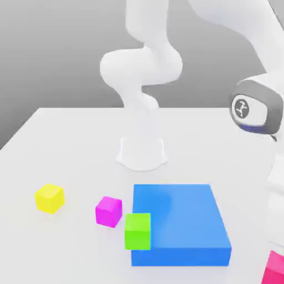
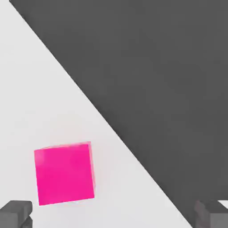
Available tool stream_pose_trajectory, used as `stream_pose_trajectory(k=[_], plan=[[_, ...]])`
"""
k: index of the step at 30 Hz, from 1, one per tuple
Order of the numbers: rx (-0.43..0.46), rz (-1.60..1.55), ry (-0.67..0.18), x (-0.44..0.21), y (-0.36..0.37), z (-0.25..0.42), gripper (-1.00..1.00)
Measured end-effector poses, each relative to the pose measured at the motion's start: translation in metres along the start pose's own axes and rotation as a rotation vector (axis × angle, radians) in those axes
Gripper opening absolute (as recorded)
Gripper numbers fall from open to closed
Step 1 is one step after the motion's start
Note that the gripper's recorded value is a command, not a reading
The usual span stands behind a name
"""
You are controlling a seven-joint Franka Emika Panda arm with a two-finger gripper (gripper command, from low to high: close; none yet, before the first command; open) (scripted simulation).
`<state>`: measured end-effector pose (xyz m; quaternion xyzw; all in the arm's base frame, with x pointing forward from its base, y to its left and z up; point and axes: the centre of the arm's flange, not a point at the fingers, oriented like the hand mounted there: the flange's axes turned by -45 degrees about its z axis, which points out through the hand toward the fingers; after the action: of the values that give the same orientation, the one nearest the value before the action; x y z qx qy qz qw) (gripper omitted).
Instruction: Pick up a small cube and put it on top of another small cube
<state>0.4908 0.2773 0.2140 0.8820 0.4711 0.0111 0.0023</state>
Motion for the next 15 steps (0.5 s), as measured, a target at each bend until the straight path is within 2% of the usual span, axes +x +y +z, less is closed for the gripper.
stream_pose_trajectory(k=[4, 5, 11, 15], plan=[[0.014, -0.026, -0.016, 0.002, -0.009, 0.063, 0.0], [0.015, -0.027, -0.016, 0.001, -0.009, 0.075, -1.0], [0.015, -0.028, -0.017, 0.001, -0.01, 0.081, -1.0], [0.016, -0.028, -0.017, 0.002, -0.009, 0.039, -1.0]])
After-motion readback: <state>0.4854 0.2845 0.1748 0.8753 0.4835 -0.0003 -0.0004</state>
